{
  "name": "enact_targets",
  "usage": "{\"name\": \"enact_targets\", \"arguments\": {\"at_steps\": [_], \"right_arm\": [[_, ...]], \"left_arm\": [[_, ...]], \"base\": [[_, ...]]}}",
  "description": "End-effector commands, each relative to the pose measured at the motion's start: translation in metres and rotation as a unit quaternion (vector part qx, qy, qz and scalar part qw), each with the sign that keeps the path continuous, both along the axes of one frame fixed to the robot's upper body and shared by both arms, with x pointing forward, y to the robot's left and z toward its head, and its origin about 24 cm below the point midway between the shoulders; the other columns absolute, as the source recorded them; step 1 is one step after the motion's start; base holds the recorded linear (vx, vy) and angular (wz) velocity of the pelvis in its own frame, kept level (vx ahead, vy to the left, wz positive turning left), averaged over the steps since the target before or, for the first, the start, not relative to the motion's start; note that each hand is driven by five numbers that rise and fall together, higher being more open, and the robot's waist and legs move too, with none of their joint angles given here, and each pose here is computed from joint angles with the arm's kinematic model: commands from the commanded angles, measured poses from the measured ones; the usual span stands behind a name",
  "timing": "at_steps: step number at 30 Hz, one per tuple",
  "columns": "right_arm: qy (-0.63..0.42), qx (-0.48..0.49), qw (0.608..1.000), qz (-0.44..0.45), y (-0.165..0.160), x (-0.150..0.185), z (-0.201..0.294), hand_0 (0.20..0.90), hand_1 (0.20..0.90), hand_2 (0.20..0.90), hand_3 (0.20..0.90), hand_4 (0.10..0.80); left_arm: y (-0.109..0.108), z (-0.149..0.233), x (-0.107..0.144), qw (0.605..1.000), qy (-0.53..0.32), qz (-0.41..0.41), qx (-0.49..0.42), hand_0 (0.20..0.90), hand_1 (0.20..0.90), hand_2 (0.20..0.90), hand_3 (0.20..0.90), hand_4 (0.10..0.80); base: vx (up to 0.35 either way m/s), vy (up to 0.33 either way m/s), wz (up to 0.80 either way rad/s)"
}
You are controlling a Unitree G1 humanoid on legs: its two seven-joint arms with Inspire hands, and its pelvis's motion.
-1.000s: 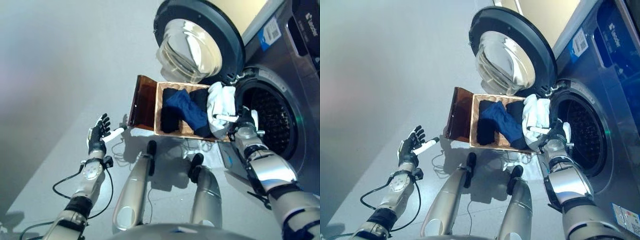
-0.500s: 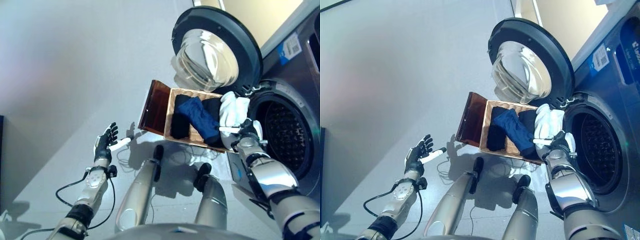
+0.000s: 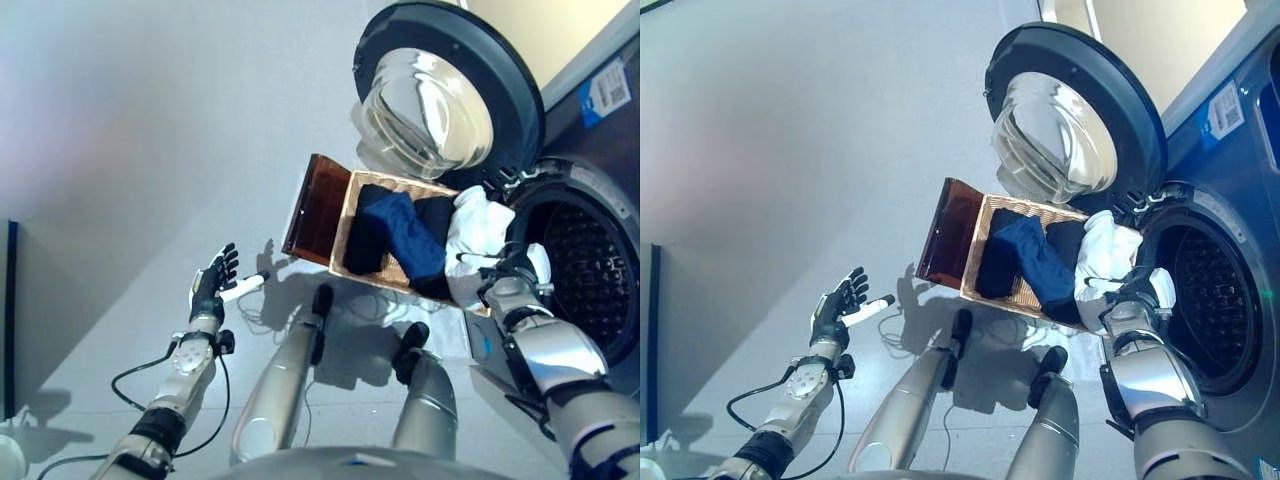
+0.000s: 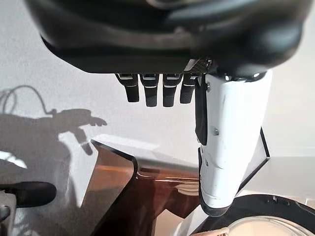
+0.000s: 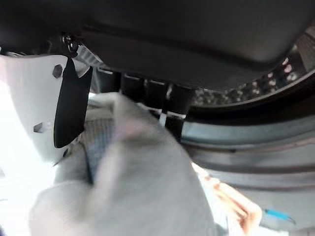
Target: Pick up the clothes and place them into the washing machine
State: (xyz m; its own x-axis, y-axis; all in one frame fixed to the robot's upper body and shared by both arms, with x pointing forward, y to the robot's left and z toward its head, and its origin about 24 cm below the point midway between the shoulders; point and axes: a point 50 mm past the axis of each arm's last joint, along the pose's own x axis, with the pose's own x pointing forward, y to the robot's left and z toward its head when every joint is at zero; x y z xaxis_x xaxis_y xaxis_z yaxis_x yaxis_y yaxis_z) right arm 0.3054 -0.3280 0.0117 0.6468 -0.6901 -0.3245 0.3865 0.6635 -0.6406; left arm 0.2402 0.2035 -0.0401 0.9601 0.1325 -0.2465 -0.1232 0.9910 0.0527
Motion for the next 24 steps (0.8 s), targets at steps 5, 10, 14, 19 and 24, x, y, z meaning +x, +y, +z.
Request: {"name": "enact_targets", "arguments": {"at_steps": [5, 10, 14, 19, 24], "right_arm": [[-0.029, -0.046, 0.997, -0.06, -0.056, -0.028, 0.02, 0.2, 0.2, 0.2, 0.2, 0.3], [-0.025, -0.032, 0.997, -0.066, -0.057, -0.037, 0.01, 0.2, 0.2, 0.2, 0.2, 0.3], [-0.062, 0.027, 0.994, -0.091, -0.054, -0.044, -0.001, 0.2, 0.2, 0.2, 0.2, 0.3], [-0.177, 0.166, 0.964, -0.113, -0.02, -0.035, -0.02, 0.2, 0.2, 0.2, 0.2, 0.3], [-0.27, 0.306, 0.907, -0.106, 0.03, -0.027, -0.038, 0.2, 0.2, 0.2, 0.2, 0.3]], "left_arm": [[0.023, 0.017, -0.004, 0.998, -0.056, 0.025, 0.015, 0.9, 0.9, 0.9, 0.9, 0.8], [0.027, 0.0, -0.015, 0.999, -0.015, 0.03, 0.023, 0.9, 0.9, 0.9, 0.9, 0.8], [0.032, -0.015, -0.028, 0.999, 0.025, 0.035, 0.033, 0.9, 0.9, 0.9, 0.9, 0.8], [0.042, -0.033, -0.042, 0.994, 0.076, 0.072, 0.042, 0.9, 0.9, 0.9, 0.9, 0.8], [0.048, -0.04, -0.045, 0.989, 0.097, 0.105, 0.045, 0.9, 0.9, 0.9, 0.9, 0.8]], "base": [[0.004, 0.022, -0.13], [0.014, -0.008, -0.09], [0.055, -0.038, 0.04], [0.068, -0.029, -0.01], [-0.027, -0.006, -0.21]]}}
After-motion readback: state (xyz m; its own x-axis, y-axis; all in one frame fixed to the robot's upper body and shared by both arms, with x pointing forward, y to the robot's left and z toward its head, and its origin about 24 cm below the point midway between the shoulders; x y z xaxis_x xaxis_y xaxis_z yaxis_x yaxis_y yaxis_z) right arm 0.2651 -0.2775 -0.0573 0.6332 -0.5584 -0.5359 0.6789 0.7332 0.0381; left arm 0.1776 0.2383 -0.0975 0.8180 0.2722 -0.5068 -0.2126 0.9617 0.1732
